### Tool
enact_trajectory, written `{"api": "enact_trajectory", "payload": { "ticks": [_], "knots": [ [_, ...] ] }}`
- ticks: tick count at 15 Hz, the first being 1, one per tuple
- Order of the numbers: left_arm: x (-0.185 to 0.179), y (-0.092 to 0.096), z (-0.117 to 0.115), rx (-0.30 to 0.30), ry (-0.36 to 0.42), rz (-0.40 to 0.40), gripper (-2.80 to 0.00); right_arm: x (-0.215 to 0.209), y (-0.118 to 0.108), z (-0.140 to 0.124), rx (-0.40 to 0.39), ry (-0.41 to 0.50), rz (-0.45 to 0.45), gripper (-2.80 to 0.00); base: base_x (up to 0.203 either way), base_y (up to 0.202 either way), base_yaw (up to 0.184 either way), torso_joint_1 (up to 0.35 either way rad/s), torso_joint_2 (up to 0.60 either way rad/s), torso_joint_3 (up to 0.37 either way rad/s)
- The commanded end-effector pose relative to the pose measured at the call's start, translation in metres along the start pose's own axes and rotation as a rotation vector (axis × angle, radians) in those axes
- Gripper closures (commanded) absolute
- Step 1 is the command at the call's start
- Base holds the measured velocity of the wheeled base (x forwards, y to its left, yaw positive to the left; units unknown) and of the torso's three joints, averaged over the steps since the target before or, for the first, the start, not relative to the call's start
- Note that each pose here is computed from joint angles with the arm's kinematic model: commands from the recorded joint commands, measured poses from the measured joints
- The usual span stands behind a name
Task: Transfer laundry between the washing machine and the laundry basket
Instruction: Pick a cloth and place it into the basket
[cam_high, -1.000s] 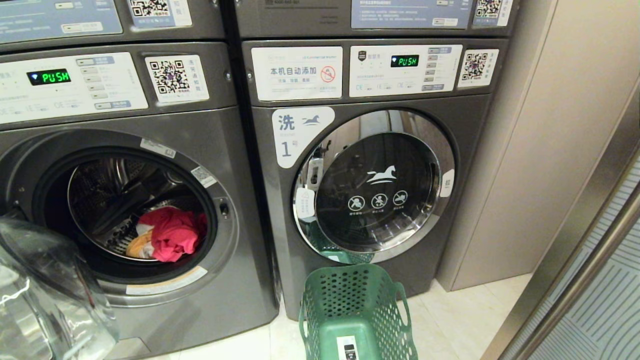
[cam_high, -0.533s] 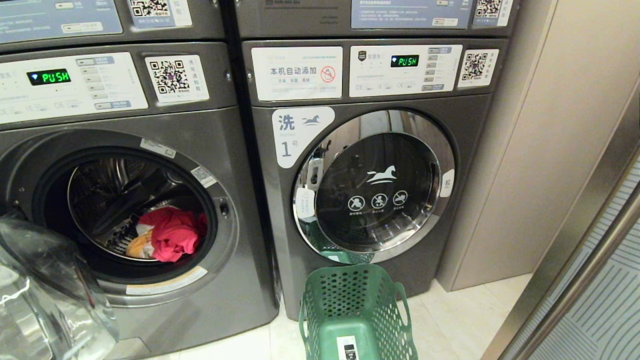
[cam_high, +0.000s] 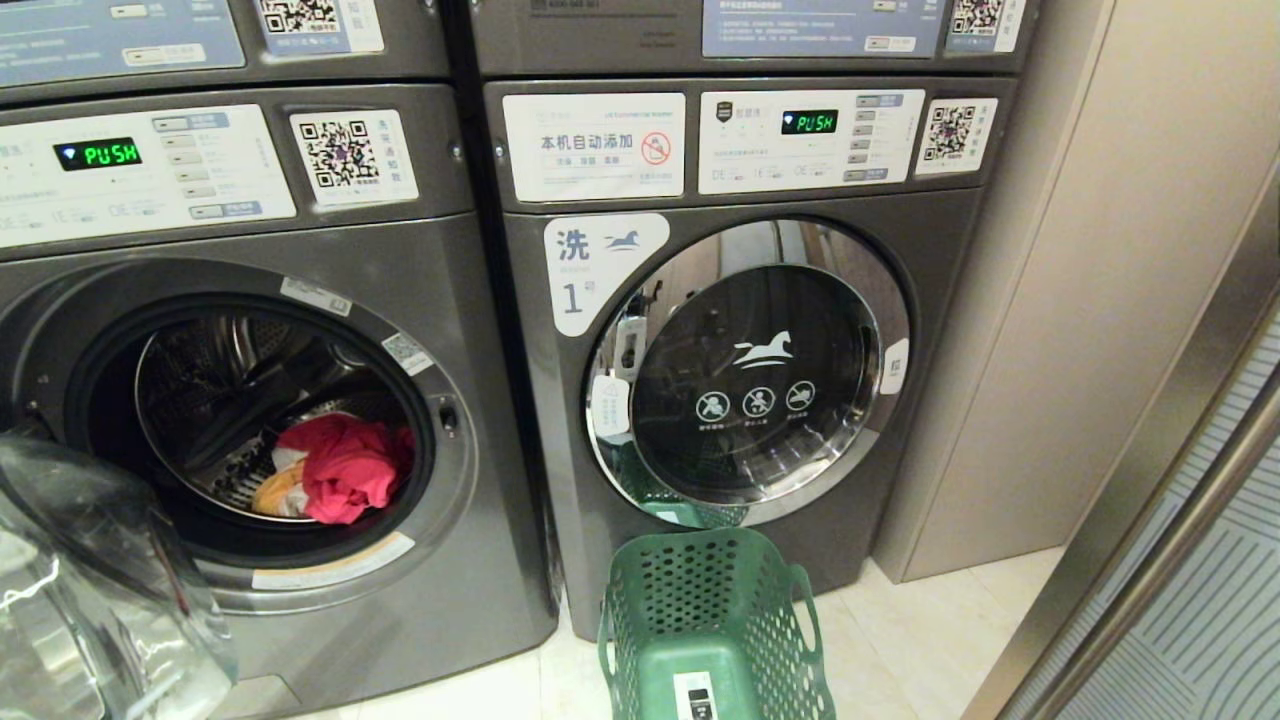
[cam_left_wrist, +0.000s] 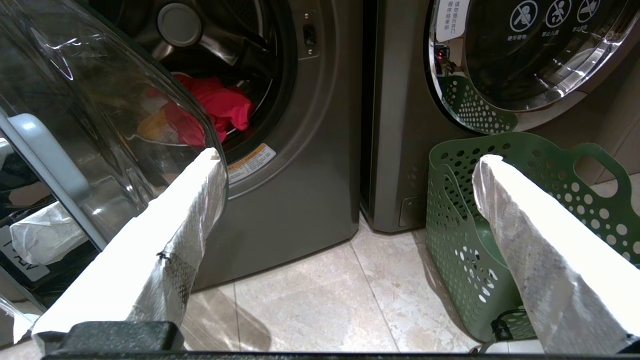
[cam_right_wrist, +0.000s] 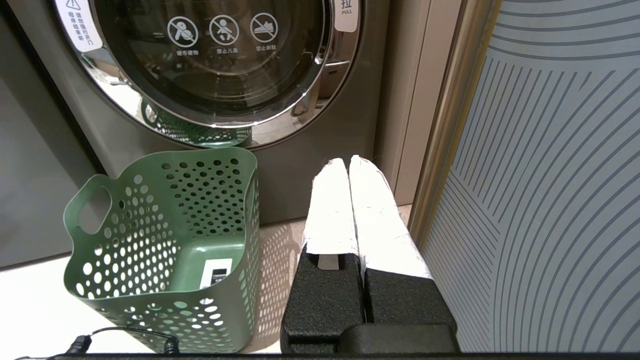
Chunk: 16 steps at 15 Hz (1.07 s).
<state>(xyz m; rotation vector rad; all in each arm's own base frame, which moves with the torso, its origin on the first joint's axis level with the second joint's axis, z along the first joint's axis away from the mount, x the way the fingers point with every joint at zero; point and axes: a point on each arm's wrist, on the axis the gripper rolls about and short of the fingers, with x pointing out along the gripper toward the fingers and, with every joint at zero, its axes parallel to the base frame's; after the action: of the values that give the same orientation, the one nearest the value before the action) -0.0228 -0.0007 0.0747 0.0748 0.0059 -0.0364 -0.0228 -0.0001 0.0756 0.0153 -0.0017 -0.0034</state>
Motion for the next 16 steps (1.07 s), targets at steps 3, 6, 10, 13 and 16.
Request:
{"api": "enact_trajectory", "payload": {
  "ticks": [3, 6, 10, 13, 16],
  "knots": [
    [0.0000, 0.0000, 0.0000, 0.000, -0.001, -0.001, -2.80, 0.0000, 0.0000, 0.0000, 0.000, 0.000, 0.000, 0.00, 0.000, 0.000, 0.000, 0.000, 0.00, 0.000],
    [-0.0001, 0.0000, -0.0001, 0.000, -0.001, -0.001, -2.80, 0.0000, 0.0000, 0.0000, 0.000, 0.000, 0.000, 0.00, 0.000, 0.000, 0.000, 0.000, 0.00, 0.000],
    [-0.0001, 0.0000, -0.0001, 0.000, -0.001, 0.001, -2.80, 0.0000, 0.0000, 0.0000, 0.000, 0.000, 0.000, 0.00, 0.000, 0.000, 0.000, 0.000, 0.00, 0.000],
    [-0.0001, 0.0000, 0.0000, 0.000, -0.001, 0.000, -2.80, 0.0000, 0.0000, 0.0000, 0.000, 0.000, 0.000, 0.00, 0.000, 0.000, 0.000, 0.000, 0.00, 0.000],
    [-0.0001, 0.0000, 0.0000, 0.000, -0.002, 0.001, -2.80, 0.0000, 0.0000, 0.0000, 0.000, 0.000, 0.000, 0.00, 0.000, 0.000, 0.000, 0.000, 0.00, 0.000]
  ]
}}
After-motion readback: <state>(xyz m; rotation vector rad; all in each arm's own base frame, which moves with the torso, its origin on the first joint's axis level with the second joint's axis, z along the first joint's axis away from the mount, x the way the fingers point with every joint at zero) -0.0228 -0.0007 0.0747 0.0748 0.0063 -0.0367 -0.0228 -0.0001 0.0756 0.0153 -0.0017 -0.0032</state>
